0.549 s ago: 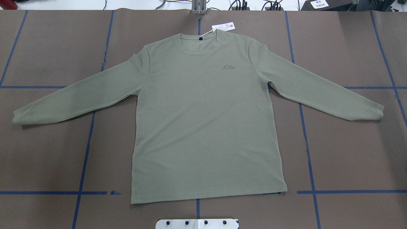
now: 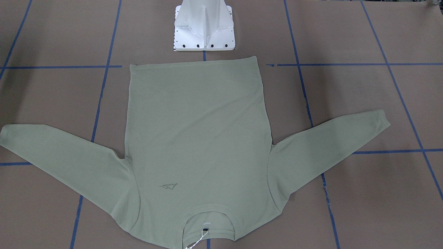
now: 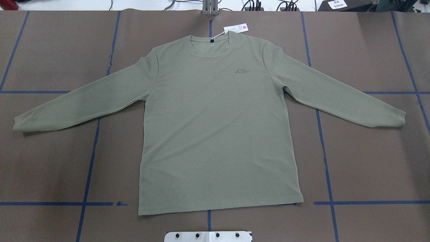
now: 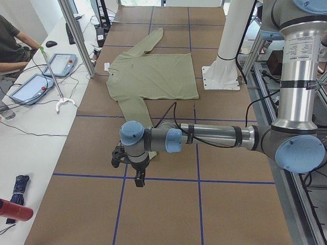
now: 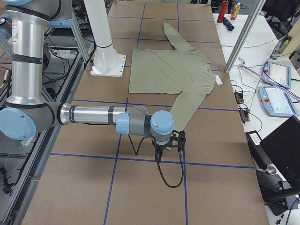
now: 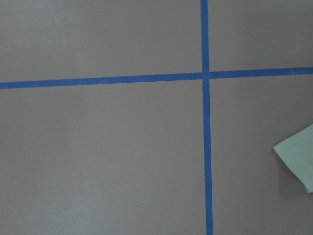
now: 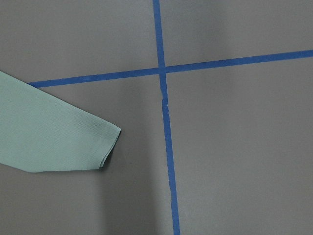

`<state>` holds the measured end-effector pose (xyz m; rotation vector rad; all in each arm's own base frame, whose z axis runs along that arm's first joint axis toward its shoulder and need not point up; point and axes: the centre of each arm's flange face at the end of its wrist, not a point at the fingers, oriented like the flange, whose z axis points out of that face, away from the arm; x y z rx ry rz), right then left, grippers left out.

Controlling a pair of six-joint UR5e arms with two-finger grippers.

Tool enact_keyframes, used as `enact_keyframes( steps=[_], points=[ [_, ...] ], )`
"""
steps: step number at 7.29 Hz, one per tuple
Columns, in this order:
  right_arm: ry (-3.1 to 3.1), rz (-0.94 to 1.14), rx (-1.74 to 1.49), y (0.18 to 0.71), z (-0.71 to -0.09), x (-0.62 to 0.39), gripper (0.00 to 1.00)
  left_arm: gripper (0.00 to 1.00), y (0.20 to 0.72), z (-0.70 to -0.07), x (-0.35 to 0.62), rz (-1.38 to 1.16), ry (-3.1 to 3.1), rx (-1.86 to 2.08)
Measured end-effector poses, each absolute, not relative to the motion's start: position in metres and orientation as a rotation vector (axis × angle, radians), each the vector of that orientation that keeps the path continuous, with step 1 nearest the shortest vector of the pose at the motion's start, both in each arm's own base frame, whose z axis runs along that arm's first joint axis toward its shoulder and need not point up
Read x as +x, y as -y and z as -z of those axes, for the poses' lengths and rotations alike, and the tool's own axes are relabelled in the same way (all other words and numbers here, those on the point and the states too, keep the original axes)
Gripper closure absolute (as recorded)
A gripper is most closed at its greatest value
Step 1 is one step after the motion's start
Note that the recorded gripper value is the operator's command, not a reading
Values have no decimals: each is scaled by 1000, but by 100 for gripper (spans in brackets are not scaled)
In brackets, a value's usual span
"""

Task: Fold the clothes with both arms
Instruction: 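Move the right gripper toward the cuff of the sleeve nearest it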

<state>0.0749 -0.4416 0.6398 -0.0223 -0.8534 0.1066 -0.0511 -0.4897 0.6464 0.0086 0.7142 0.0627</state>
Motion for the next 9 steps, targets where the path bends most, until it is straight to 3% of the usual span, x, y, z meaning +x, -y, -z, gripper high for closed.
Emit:
enact_keyframes(
  steps=[4,9],
  points=[
    [854,3,56,462,-626,45,0,0,518,-613,-38,-164,-714,217],
    [835,48,106,473,-658,-91,0,0,530,-595,-27,-161,-728,323]
  ],
)
